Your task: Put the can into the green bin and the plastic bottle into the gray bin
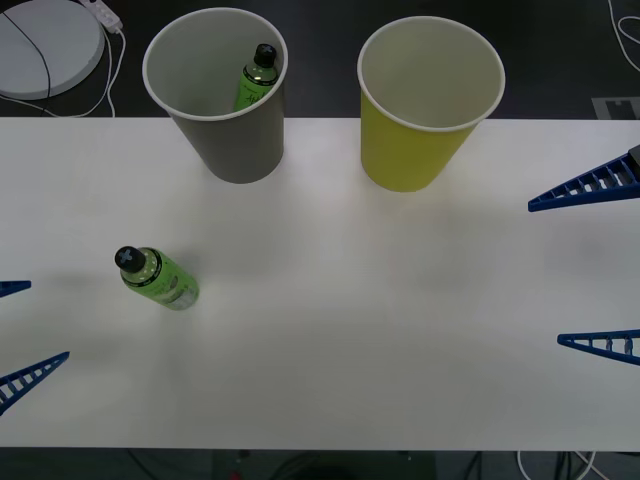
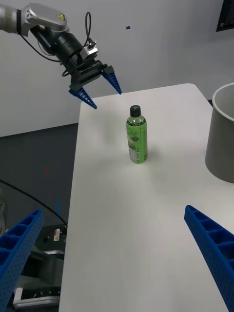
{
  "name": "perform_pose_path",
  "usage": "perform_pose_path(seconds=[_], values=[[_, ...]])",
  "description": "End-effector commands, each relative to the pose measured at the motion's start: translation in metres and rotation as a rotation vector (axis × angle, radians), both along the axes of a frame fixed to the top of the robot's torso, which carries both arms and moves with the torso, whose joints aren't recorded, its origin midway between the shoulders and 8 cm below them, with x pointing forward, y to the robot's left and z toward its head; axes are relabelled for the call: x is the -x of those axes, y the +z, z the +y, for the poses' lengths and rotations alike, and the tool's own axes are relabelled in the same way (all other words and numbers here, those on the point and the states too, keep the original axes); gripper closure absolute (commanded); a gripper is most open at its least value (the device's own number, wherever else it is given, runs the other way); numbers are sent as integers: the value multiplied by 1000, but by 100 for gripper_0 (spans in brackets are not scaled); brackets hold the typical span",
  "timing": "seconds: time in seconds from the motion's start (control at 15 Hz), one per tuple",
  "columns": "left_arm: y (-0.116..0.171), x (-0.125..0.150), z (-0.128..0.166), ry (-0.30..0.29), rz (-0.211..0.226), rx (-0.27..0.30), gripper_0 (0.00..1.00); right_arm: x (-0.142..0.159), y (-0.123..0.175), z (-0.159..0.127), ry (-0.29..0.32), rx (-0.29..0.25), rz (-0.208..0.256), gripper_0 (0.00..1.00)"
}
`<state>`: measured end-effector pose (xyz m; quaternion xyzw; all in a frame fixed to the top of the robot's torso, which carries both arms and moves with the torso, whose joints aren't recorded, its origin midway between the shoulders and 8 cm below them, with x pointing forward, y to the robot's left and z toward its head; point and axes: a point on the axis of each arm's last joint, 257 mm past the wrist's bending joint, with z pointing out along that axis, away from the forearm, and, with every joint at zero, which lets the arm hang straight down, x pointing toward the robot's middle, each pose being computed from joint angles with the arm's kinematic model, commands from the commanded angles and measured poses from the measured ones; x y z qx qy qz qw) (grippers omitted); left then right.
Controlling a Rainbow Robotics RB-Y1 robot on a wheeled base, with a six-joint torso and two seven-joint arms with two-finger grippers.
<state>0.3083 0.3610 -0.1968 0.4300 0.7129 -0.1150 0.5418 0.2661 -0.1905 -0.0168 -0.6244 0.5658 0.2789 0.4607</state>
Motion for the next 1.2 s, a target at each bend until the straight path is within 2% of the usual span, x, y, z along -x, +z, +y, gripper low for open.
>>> perform_pose_path(seconds=[0.07,0.53,1.2], values=[[-8,1,-2,16,0,5,0,0,0,0,0,0,0,0],[-24,-14,-21,35,-41,22,0,0,0,0,0,0,0,0],[-38,-44,-51,55,-62,40,0,0,0,0,0,0,0,0]])
